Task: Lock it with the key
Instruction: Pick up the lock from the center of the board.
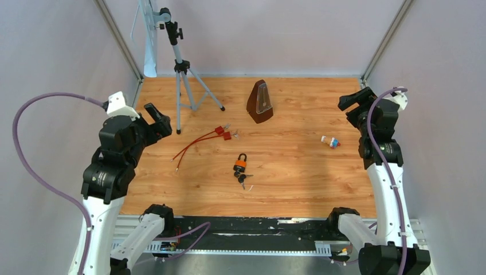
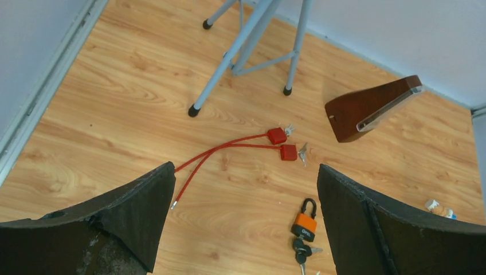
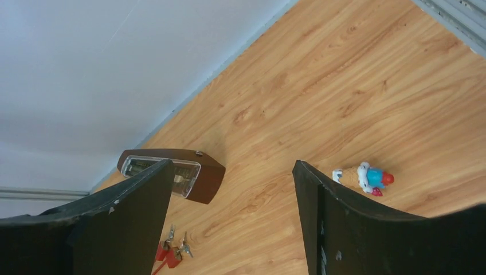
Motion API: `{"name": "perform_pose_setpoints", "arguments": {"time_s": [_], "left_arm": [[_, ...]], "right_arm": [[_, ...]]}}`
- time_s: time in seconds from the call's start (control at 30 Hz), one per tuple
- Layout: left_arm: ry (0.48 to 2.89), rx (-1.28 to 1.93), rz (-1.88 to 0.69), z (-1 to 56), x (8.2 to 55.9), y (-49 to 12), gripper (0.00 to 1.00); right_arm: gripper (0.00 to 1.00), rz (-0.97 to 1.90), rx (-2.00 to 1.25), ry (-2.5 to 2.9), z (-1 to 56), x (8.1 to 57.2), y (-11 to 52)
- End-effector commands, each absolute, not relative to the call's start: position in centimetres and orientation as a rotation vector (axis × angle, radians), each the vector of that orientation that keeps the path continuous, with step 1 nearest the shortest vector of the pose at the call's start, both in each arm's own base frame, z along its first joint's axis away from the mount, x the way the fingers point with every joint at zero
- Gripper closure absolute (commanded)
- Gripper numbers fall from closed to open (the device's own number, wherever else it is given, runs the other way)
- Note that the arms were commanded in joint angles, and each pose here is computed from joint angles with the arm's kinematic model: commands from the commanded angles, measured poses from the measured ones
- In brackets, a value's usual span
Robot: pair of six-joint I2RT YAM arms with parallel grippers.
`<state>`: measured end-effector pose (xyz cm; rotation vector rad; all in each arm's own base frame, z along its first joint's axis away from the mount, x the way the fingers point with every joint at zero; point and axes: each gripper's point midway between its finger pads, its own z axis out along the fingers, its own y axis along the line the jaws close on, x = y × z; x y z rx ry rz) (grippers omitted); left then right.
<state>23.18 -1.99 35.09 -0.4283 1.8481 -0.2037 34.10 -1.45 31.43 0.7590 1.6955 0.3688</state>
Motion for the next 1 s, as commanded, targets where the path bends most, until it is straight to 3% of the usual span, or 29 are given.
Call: {"name": "perform_pose_setpoints", "arguments": {"time_s": [0.0, 0.33, 0.53, 0.73, 0.97], "left_arm": [[1.892, -0.44, -0.253, 34.6, 23.5, -2.9, 0.0], [1.912, -0.278, -0.412, 33.1, 24.5, -6.3, 0.0], [2.023, -0.016, -0.703, 30.2, 23.8, -12.0, 0.0], [2.076, -0.037, -0.772, 26.4, 24.4, -13.1, 0.0], [2.016, -0.14, -0.681, 23.5, 25.7, -11.5, 0.0]], "right_arm": [[0.24, 0.41, 0.791, 1.634, 31.8, 33.6, -1.4], [0.23, 0.715, 0.708, 1.902, 26.0, 33.5, 5.5], [0.11, 0.593, 0.681, 2.097, 22.6, 32.1, 11.9], [0.03, 0.423, 0.582, 2.296, 18.5, 31.7, 18.5], [0.07, 0.228, 0.343, 2.492, 11.4, 31.4, 26.1]]}}
